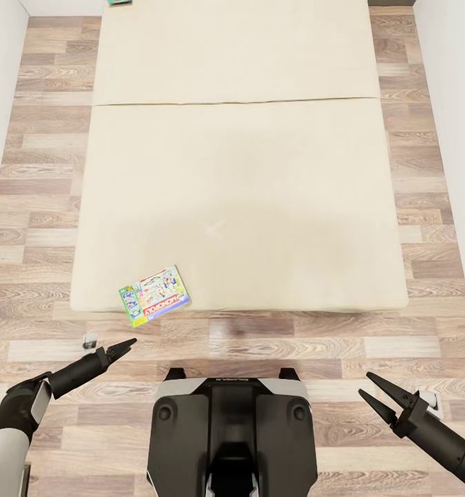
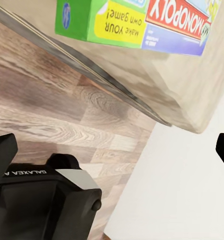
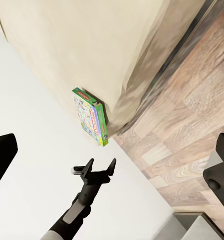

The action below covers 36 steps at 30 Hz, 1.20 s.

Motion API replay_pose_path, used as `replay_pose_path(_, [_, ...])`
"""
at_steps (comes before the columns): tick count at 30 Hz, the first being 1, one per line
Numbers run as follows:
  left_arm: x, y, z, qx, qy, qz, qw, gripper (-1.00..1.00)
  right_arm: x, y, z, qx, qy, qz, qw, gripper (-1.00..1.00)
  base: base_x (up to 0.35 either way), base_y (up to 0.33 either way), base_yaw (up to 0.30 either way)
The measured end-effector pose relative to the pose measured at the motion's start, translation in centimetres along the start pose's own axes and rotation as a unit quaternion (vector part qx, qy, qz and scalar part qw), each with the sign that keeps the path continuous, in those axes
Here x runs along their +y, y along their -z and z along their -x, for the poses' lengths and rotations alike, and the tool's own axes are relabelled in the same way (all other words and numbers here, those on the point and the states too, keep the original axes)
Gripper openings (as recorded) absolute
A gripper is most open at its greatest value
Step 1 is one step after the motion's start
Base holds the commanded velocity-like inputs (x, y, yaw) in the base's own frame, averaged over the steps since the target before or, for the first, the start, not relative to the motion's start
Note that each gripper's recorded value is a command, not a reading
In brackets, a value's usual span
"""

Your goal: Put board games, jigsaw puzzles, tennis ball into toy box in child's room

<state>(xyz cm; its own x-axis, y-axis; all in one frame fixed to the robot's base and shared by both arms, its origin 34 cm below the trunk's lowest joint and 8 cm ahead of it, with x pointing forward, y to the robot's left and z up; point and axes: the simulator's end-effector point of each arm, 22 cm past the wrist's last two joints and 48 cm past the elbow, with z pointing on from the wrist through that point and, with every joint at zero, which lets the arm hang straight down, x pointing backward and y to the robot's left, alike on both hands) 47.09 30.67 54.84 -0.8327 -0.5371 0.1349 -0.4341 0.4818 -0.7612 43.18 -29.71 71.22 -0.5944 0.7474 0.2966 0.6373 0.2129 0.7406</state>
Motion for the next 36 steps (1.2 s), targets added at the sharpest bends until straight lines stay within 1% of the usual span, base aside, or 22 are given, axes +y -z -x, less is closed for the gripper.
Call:
replay_pose_path(7, [0.2,-0.2,0.4,-0.002,-0.002,-0.001,1.0000,1.00,-0.2,-0.3,0.2,0.000,0.000,0.000,1.0000,1.00,0.000,0.000,0.000])
replay_pose_path(13, [0.6,0.7,1.5,-0.007,-0.009,0.005,0.9999,1.00,-0.2,-0.4,0.3,0.000,0.000,0.000,1.0000,1.00,0.000,0.000,0.000])
replay_pose_path(19, [0.7,1.0,1.8,-0.008,-0.013,0.007,0.9999,1.00,-0.2,-0.4,0.3,0.000,0.001,0.000,1.0000,1.00,0.000,0.000,0.000])
replay_pose_path(28, [0.8,1.2,2.1,-0.013,-0.026,0.009,0.9995,1.00,-0.2,-0.4,0.3,0.000,0.000,0.000,1.0000,1.00,0.000,0.000,0.000])
replay_pose_path(36, [1.0,1.0,2.4,-0.013,-0.029,0.009,0.9994,1.00,-0.4,-0.7,0.5,0.000,0.000,0.000,1.0000,1.00,0.000,0.000,0.000])
